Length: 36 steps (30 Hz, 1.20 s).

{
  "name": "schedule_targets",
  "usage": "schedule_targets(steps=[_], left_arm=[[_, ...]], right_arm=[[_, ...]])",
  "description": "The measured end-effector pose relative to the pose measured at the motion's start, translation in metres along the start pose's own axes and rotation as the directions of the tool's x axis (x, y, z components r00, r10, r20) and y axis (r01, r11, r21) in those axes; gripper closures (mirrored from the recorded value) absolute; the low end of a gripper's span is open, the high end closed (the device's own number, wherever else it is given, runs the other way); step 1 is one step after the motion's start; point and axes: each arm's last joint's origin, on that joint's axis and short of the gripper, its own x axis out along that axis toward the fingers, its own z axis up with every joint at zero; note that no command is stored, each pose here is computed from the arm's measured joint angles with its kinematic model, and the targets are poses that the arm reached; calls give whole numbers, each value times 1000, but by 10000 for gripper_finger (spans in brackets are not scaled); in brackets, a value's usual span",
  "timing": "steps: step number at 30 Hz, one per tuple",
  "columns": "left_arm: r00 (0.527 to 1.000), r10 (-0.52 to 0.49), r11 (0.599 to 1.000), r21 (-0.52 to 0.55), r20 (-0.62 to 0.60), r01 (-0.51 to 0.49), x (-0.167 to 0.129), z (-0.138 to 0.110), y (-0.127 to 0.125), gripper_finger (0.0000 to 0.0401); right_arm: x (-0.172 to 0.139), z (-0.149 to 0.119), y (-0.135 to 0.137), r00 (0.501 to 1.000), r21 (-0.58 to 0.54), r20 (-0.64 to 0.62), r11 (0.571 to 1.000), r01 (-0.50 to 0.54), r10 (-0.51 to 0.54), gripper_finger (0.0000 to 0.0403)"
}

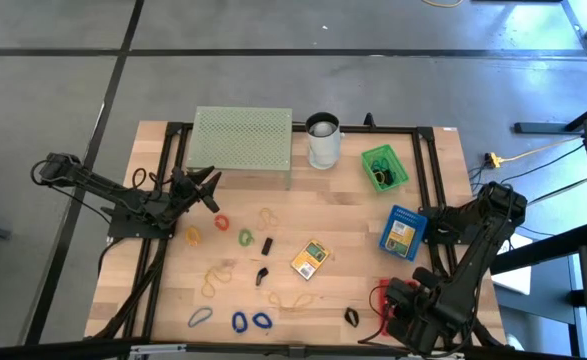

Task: Pick & Place Office Desk Supplies
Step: Put the blue spiral keychain into the red bin, then put the black rubber band into the green bin

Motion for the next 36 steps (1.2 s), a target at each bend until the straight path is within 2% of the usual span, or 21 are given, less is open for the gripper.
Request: schedule_targets(steps=[12, 17, 24, 27, 31, 33, 36], left_arm=[[1000, 0, 1000, 0, 0, 0, 0, 0, 0, 262], [1000, 0, 1000, -4, 2, 0, 0, 0, 0, 262], [999, -41, 999, -17, -4, 41, 0, 0, -1, 262], [996, -84, 993, -88, -9, 82, 0, 1, -3, 262], [997, -76, 972, -224, 9, 76, 1, 4, -2, 262], [988, -156, 955, -254, 7, 152, 1, 5, -5, 262], [953, -300, 910, -291, 35, 297, 2, 10, -9, 262]], right_arm=[[0, 0, 0, 1000, 0, 3, 1000, 0, 0, 210], [0, 0, 0, 1000, 0, 9, 1000, 0, 0, 200], [0, 3, 0, 994, -13, 112, 1000, -3, 5, 199], [0, 4, 0, 991, -44, 136, 999, 0, 6, 200], [0, 5, 0, 985, -76, 172, 997, 6, 8, 200], [0, 6, 0, 979, -95, 202, 995, 11, 9, 200], [-1, 7, 0, 968, -129, 251, 991, 22, 11, 200]])
